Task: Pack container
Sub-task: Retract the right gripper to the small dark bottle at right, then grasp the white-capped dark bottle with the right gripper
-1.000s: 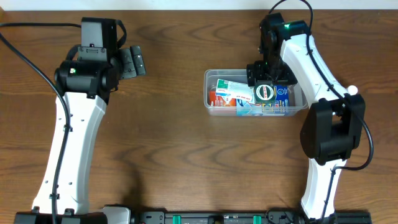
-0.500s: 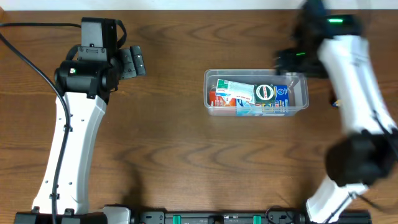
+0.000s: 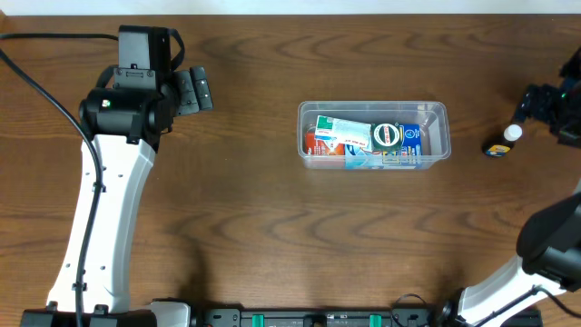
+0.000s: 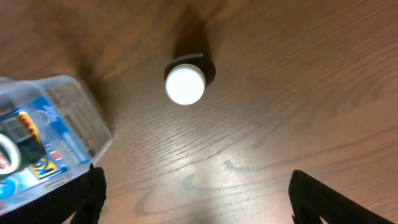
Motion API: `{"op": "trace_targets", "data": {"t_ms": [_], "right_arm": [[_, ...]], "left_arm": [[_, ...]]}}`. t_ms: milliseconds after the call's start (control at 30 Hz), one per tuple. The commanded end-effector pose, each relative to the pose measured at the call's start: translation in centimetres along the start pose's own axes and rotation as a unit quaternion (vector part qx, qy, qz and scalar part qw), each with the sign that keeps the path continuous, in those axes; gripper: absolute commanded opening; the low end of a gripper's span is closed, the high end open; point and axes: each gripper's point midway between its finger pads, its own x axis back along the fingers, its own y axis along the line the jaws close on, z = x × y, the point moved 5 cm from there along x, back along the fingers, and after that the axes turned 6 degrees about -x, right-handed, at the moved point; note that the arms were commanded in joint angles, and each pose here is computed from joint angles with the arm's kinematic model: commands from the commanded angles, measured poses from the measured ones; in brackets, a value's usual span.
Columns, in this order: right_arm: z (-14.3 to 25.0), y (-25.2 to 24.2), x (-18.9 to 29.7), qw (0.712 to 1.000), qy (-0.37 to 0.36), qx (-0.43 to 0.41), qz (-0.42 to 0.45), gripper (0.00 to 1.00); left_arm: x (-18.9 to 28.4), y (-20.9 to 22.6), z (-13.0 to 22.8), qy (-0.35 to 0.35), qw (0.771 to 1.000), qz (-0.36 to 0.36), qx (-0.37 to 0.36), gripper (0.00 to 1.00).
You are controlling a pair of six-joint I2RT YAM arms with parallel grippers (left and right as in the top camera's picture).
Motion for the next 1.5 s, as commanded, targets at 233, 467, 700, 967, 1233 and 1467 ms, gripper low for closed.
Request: {"op": "trace_targets", "data": {"t_ms": [233, 467, 700, 967, 1233, 1467], "right_arm": [[-0.8, 1.1, -5.1, 0.998, 0.015, 0.06, -0.033, 0.88], [-0.8, 1.2, -7.5, 0.997, 0.009, 0.068, -0.036, 0.79], [-0.6, 1.1, -9.6, 0.997, 0.0, 0.073, -0.038, 0.7], [-1.2, 1.3, -10.1, 0.995, -0.019, 0.09, -0.041, 0.64], [-1.6, 1.7, -10.1, 0.994, -0.031, 0.093, -0.053, 0.43], [-1.6, 1.7, -10.1, 0.994, -0.03, 0.093, -0.055, 0.29]], "left_arm": [[-0.1, 0.2, 0.0, 0.0, 1.0, -0.007, 0.009, 0.98], [-0.1, 0.2, 0.0, 0.0, 1.0, -0.007, 0.009, 0.98], [-0.1, 0.2, 0.0, 0.0, 1.0, -0.007, 0.009, 0.98], [-0.1, 0.2, 0.0, 0.0, 1.0, -0.007, 0.009, 0.98], [-0.1, 0.2, 0.0, 0.0, 1.0, -0.007, 0.009, 0.98], [-0.1, 0.2, 0.0, 0.0, 1.0, -0.007, 0.009, 0.98]]}}
